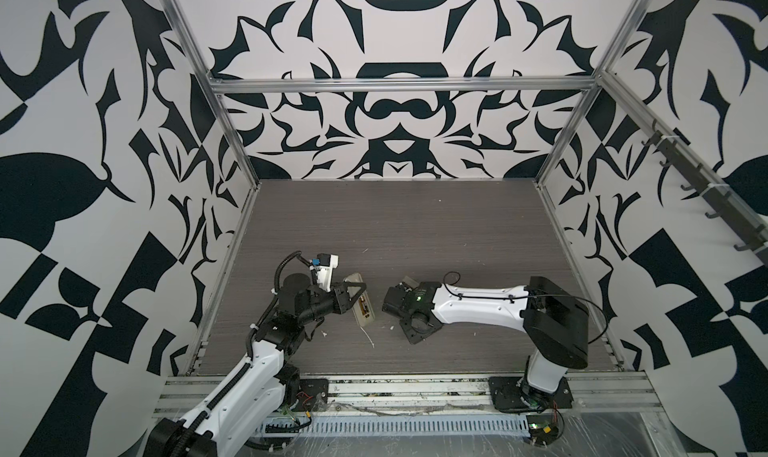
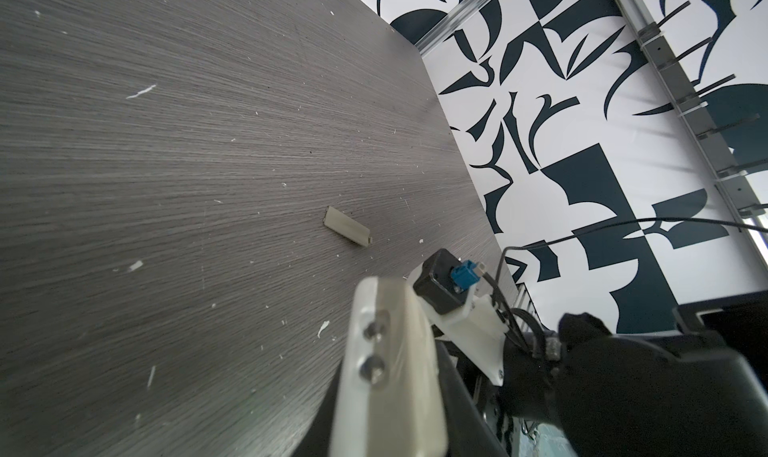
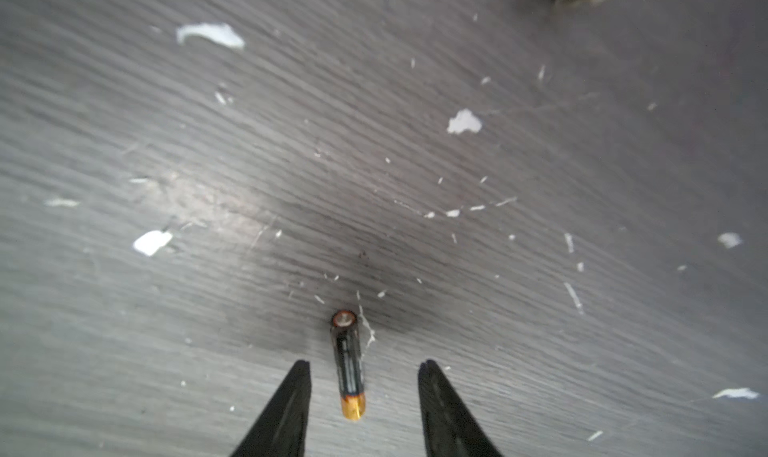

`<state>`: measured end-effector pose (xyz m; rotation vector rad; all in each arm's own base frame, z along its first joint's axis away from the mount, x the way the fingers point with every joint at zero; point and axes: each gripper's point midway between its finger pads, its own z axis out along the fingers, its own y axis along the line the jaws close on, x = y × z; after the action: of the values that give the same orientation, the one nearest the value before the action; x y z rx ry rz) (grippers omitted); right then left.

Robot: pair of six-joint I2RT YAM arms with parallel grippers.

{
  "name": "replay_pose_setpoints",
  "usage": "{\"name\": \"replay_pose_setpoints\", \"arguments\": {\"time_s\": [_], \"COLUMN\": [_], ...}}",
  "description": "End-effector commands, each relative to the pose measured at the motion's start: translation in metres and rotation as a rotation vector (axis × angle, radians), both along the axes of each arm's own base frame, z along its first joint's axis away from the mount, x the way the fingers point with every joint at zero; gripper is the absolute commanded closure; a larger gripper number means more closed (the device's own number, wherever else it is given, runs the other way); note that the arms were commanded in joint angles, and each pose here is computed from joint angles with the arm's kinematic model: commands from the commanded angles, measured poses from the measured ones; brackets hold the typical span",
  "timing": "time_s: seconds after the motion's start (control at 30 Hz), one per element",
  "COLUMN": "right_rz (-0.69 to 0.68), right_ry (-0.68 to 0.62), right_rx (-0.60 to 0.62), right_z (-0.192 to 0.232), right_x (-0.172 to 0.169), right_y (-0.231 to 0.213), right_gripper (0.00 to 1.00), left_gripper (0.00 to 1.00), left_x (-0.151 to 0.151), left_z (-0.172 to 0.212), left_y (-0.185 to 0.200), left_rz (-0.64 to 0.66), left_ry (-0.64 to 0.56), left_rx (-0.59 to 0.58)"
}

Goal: Load the batteries into the remote control

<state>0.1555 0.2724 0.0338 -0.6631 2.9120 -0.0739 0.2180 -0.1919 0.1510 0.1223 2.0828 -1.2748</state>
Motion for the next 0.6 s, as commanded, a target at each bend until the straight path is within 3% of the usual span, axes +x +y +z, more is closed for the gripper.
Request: {"name": "replay_pose_setpoints", "arguments": {"time_s": [0.0,0.27,0.57], "right_rz": [-0.017,-0.067,-0.137], "right_ry": [-0.052,-0.067,-0.103], "right_rx": [0.044,0.093,0.102], "right_z": [0.023,0.031,0.034], "right_x": [0.005,0.0,-0.01], "right_y": [0.006,0.003,-0.011], "right_gripper": [0.44,0.35,0.36], "left_gripper": [1.0,1.0,1.0], "left_x": [0.002,0.0,0.001], "left_z": [0.009,0.008,0.007], "left_y": [-0.001,0.0,0.0], "left_rz": [0.001,-0.002,0.004], "left_ry": [-0.029,-0.025,-0.023], "left_rx": [-0.008,-0.006,-0.003]}}
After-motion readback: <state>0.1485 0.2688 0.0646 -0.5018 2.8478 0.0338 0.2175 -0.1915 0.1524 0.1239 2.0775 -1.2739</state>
